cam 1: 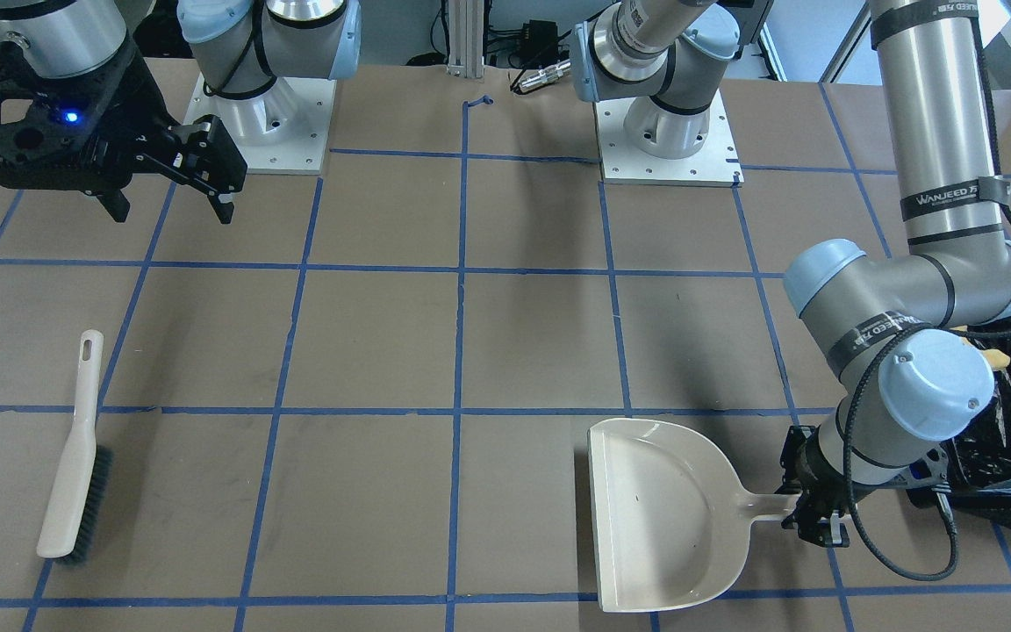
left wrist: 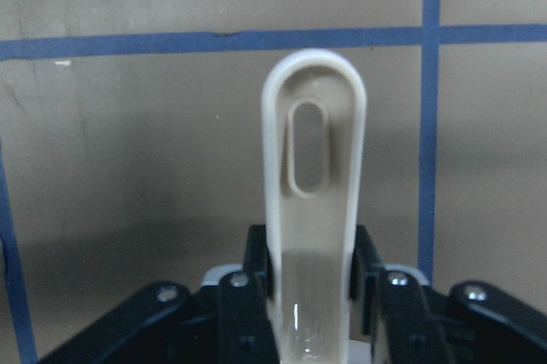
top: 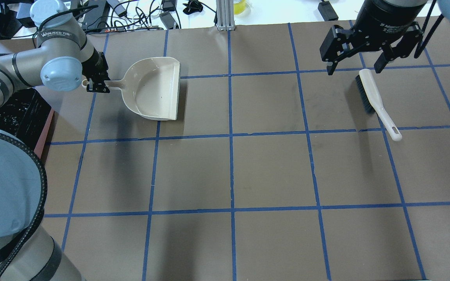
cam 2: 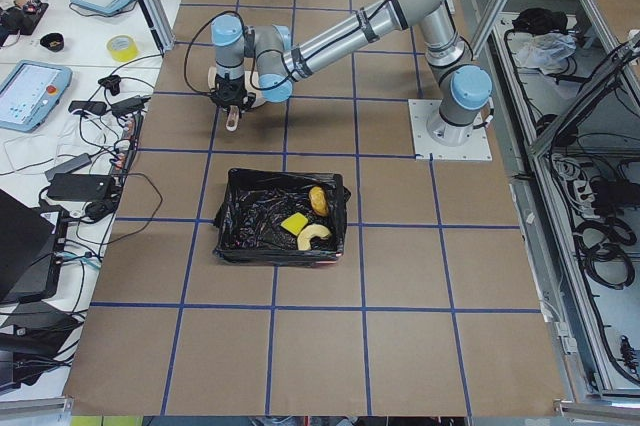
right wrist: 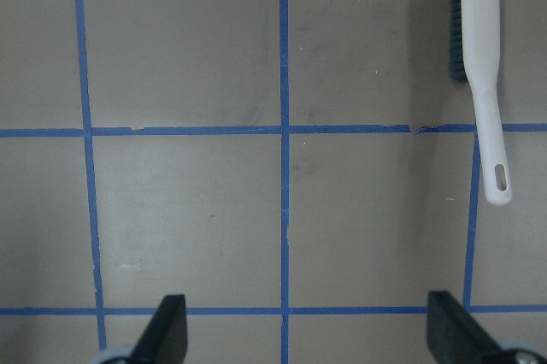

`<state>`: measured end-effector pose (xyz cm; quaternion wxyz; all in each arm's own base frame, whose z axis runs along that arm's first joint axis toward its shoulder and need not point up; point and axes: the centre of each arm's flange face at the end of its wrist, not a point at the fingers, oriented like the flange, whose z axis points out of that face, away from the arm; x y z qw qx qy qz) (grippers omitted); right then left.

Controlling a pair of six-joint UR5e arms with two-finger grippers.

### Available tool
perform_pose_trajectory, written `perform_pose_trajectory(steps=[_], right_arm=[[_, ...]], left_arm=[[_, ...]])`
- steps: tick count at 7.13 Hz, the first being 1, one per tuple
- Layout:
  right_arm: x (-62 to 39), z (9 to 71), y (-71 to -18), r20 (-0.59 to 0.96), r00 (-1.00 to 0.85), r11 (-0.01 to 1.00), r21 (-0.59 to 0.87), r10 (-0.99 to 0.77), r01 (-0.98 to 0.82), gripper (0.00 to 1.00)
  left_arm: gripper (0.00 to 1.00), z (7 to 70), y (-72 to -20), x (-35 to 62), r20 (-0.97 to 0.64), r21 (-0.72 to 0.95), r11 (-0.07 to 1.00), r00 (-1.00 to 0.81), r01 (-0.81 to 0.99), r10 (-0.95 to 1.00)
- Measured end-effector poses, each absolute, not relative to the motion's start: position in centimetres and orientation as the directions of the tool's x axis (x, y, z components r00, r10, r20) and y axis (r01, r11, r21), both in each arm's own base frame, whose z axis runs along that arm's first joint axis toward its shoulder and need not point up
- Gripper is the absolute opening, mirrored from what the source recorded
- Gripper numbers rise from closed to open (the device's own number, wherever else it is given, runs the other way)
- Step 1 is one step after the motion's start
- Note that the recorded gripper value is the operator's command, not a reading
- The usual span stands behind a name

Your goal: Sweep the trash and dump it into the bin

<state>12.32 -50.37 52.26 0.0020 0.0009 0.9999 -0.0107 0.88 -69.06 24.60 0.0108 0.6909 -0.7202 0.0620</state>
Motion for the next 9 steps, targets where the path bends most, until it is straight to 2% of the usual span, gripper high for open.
perform_pose_trajectory(steps=[5, 6, 7, 9], right_arm=[[12.3, 52.3, -50.4, -0.004, -1.000, 1.000, -0.021, 0.002, 0.002, 1.00], [12.3, 52.2, -50.4, -0.004, -1.000, 1.000, -0.021, 0.002, 0.002, 1.00], [12.3, 52.2, -50.4, -0.004, -1.000, 1.000, -0.021, 0.002, 0.002, 1.00], [12.3, 52.2, -50.4, -0.004, -1.000, 1.000, -0.021, 0.002, 0.002, 1.00]], left_arm=[[0.00, 22.9, -69.2, 1.0, 0.075, -0.072, 0.038, -0.044, -0.997, -0.996], [0.07, 22.7, -69.2, 0.9, 0.072, -0.071, 0.038, -0.043, -0.997, -0.996], [0.09, 22.5, -69.1, 0.9, 0.067, -0.071, 0.035, -0.039, -0.997, -0.997], [0.26, 22.2, -68.9, 0.9, 0.062, -0.071, 0.028, -0.033, -0.997, -0.998]])
